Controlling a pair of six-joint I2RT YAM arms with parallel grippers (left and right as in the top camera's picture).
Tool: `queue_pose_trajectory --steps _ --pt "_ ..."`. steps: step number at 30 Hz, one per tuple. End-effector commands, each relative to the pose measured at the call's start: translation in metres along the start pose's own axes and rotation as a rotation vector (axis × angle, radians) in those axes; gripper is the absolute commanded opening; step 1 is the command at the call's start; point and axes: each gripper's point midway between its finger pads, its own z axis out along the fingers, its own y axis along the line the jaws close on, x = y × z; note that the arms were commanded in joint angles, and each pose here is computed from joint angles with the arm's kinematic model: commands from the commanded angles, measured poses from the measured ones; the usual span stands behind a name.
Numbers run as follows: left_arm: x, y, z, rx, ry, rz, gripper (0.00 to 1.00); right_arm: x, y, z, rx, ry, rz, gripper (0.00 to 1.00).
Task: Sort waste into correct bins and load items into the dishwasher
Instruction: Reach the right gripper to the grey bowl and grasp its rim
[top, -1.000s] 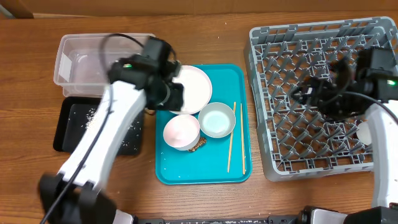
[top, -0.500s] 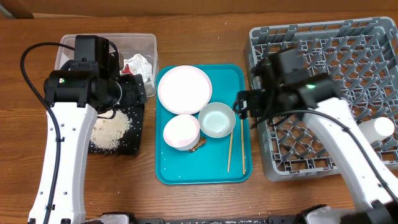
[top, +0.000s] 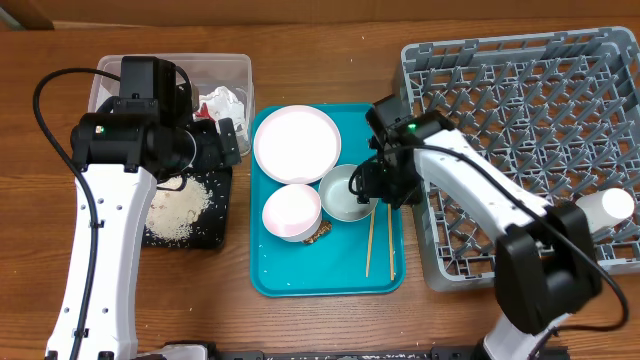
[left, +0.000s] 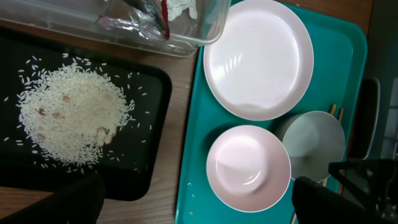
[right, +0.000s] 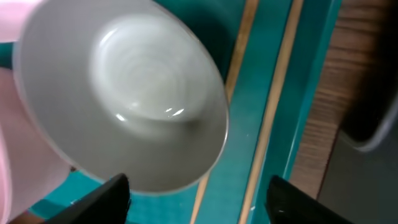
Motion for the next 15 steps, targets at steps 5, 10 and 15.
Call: queue_pose_trajectory --steps 5,10,15 --pt "-0.006 0.0 -0.006 0.0 -0.028 -0.009 0.98 -0.015 0.003 0.011 0.005 -0.021 0.03 0.46" --pt "-0.006 0.0 -0.005 0.0 -0.029 -0.009 0.98 -0.015 0.0 0.018 0.019 -0.006 0.039 0.3" --pt "-0.006 0.0 -0.005 -0.001 -0.028 -0.009 0.98 -0.015 -0.001 0.019 0.026 -0.009 0.063 0.2"
